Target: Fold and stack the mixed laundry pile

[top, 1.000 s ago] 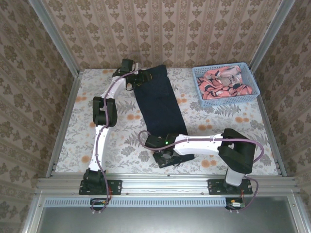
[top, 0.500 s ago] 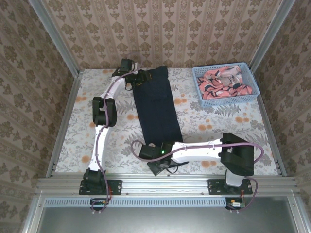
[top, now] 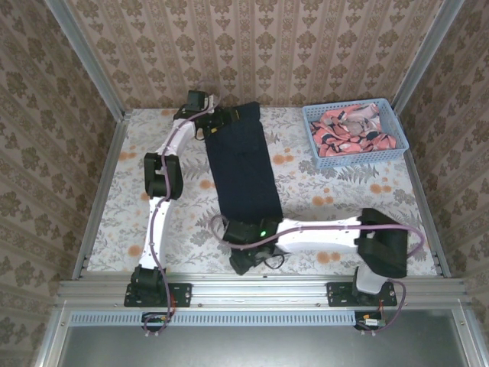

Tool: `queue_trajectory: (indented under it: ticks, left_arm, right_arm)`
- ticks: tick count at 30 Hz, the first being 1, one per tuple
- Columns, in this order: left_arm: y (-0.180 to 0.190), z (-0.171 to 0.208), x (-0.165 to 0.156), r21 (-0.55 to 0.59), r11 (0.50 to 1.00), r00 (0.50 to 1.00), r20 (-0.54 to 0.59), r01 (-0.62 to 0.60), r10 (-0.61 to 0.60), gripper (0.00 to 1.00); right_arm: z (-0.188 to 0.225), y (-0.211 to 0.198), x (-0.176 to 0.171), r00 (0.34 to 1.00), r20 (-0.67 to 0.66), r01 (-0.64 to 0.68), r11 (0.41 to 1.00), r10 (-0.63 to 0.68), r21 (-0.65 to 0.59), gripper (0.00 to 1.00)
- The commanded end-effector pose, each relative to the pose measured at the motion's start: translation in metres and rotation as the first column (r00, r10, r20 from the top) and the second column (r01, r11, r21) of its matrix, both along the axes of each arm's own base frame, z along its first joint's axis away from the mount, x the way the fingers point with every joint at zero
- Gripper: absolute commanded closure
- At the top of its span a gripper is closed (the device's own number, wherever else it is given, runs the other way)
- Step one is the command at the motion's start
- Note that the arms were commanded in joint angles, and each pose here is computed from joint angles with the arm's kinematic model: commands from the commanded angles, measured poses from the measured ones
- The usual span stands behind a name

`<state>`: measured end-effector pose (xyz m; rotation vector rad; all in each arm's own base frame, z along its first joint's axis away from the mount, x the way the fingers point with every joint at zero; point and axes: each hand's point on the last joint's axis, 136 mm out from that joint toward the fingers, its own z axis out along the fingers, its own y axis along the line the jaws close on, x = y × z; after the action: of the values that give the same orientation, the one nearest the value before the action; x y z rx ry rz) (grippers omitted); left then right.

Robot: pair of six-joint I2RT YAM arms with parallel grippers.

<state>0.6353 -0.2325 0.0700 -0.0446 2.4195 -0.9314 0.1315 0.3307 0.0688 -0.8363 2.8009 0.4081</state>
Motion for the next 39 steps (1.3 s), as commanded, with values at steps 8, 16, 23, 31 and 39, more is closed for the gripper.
queue_trajectory:
  ticks: [8, 16, 23, 31, 39]
  left_arm:
    - [0.045, 0.071, -0.047, 0.078, 0.997, 1.0, 0.009, -0.027, 0.027, 0.0]
    - [0.061, 0.067, -0.158, 0.22, 0.975, 0.998, -0.05, 0.034, -0.024, 0.0]
    - [0.057, 0.024, -0.287, 0.159, 0.986, 0.973, -0.229, 0.045, -0.007, 0.01]
    - [0.036, 0.017, -0.407, 0.141, 0.989, 0.933, -0.361, 0.048, 0.006, 0.09]
    - [0.03, -0.012, -0.467, 0.126, 0.991, 0.885, -0.456, -0.036, 0.09, 0.14]
  right_arm:
    - [0.013, -0.093, 0.093, 0.925, 0.043, 0.377, 0.926, -0.377, 0.021, 0.36]
    - [-0.012, -0.126, 0.106, 0.893, 0.073, 0.449, 0.891, -0.445, -0.059, 0.39]
    - [-0.036, -0.147, 0.084, 0.877, -0.086, 0.473, 0.881, -0.474, -0.032, 0.39]
    - [-0.042, -0.139, 0.047, 0.88, -0.227, 0.44, 0.897, -0.418, 0.053, 0.4]
    - [-0.045, -0.119, 0.04, 0.856, -0.314, 0.476, 0.864, -0.41, 0.168, 0.46]
